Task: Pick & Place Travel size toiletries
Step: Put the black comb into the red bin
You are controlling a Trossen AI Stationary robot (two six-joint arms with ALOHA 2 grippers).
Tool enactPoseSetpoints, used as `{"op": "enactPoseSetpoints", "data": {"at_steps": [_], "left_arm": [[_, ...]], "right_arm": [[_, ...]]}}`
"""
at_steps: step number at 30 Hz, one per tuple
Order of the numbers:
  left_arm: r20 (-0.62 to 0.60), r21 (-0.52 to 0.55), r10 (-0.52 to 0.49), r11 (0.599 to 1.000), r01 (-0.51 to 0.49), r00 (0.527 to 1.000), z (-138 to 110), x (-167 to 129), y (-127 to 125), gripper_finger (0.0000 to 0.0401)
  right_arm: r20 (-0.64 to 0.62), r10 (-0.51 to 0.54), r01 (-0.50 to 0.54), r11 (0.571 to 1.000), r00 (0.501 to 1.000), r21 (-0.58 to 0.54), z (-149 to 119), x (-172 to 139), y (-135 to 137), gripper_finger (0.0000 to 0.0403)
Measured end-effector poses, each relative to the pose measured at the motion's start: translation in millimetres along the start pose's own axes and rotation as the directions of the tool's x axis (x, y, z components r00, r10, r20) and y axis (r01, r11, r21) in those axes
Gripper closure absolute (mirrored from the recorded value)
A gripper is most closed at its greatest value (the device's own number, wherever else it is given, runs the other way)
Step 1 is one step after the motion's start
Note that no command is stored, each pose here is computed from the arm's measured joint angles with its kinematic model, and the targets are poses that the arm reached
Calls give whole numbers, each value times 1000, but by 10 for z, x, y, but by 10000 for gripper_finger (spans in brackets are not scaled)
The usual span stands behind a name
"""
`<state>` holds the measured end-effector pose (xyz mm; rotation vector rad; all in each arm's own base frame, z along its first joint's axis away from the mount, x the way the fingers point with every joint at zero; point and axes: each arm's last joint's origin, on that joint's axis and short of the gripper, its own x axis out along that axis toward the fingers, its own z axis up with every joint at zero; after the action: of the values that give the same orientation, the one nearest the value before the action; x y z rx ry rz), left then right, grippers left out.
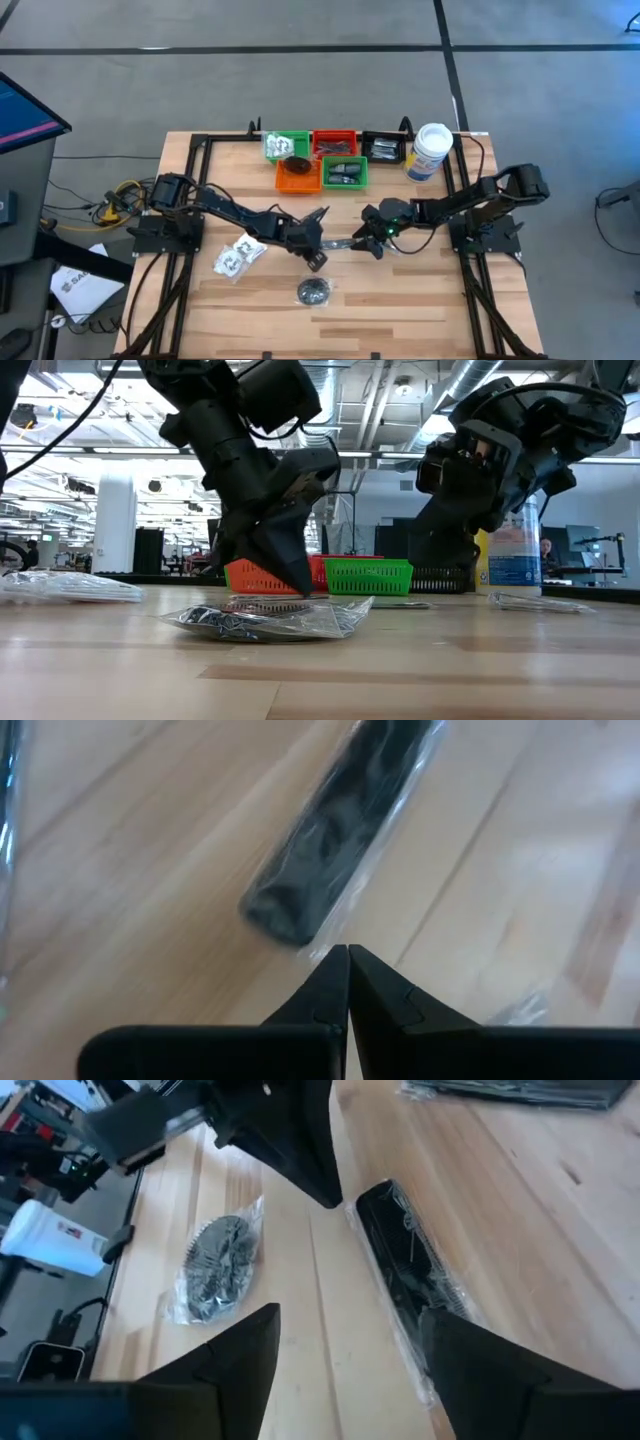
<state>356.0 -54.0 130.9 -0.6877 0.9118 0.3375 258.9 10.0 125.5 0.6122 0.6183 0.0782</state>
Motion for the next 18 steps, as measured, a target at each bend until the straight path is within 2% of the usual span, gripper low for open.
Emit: {"op": "enactPoseSetpoints", "data": {"at_steps": [10, 18], "left_arm": [[30, -12, -6, 1000, 6, 1000, 53, 8, 14, 401], [42, -15, 4, 1000, -3, 999, 57, 9, 17, 401]], "right_arm": [[26, -48, 52, 980, 999, -191, 6, -1, -15, 168], [18, -147, 147, 958, 989, -248, -33, -6, -66, 168]]}}
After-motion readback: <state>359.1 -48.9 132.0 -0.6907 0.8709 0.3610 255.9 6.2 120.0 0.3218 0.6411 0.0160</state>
